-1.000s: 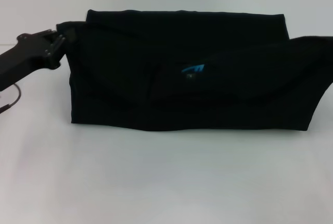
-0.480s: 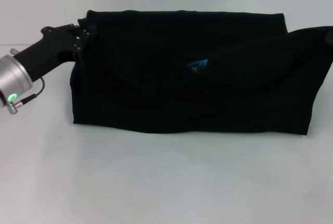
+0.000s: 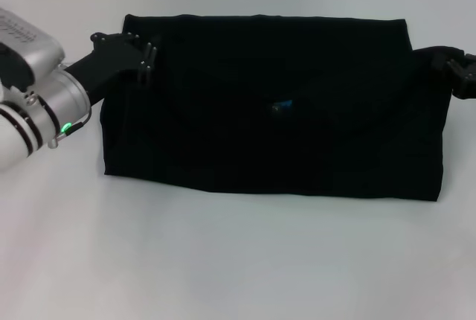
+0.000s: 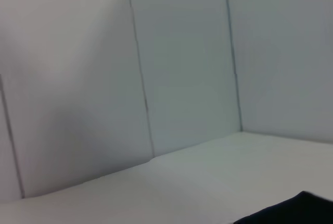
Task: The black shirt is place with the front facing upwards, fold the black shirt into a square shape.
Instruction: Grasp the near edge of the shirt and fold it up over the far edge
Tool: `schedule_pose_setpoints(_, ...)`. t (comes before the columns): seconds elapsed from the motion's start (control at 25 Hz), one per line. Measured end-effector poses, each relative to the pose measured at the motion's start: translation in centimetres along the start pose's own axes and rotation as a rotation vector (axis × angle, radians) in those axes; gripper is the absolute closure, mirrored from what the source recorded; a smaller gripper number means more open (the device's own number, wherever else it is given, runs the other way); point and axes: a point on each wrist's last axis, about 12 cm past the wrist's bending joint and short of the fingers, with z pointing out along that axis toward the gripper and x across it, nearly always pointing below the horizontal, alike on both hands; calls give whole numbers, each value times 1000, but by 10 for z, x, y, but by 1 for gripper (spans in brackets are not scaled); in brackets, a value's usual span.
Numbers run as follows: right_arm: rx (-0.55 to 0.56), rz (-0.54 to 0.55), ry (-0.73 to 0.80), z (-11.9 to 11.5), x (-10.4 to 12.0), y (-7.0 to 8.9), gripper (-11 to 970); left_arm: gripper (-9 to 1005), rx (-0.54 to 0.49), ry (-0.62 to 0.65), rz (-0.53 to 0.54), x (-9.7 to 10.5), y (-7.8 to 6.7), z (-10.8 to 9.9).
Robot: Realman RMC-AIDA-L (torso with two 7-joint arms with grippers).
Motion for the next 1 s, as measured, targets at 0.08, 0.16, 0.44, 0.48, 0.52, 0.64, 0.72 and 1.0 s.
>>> schedule_pose_setpoints(0.08, 27, -21, -8, 6, 0, 1, 903, 902, -31, 3, 12, 1, 0, 3)
schedule_pose_setpoints(0.16, 44, -43, -13, 12, 0, 3, 902, 901, -59, 1, 16, 2, 0, 5)
schedule_pose_setpoints(0.44, 98, -59, -4, 26, -1, 5, 898, 896, -112, 19, 27, 3, 3, 9)
schedule_pose_setpoints(0.48, 103, -58, -2, 27, -1, 5, 897, 896, -116, 27, 29, 3, 3, 11)
schedule_pose_setpoints(0.52, 107, -56, 0, 27, 0, 5, 896, 895, -118, 33, 31, 3, 3, 12)
schedule_pose_setpoints(0.64, 113, -51, 6, 27, 2, 5, 894, 893, -125, 50, 33, 3, 1, 17)
schedule_pose_setpoints(0.72, 116, -43, 9, 27, 4, 5, 893, 891, -128, 60, 35, 3, 1, 18)
schedule_pose_setpoints(1.0, 176, -6, -20, 21, 9, 0, 889, 887, -160, 64, 8, 3, 2, 19)
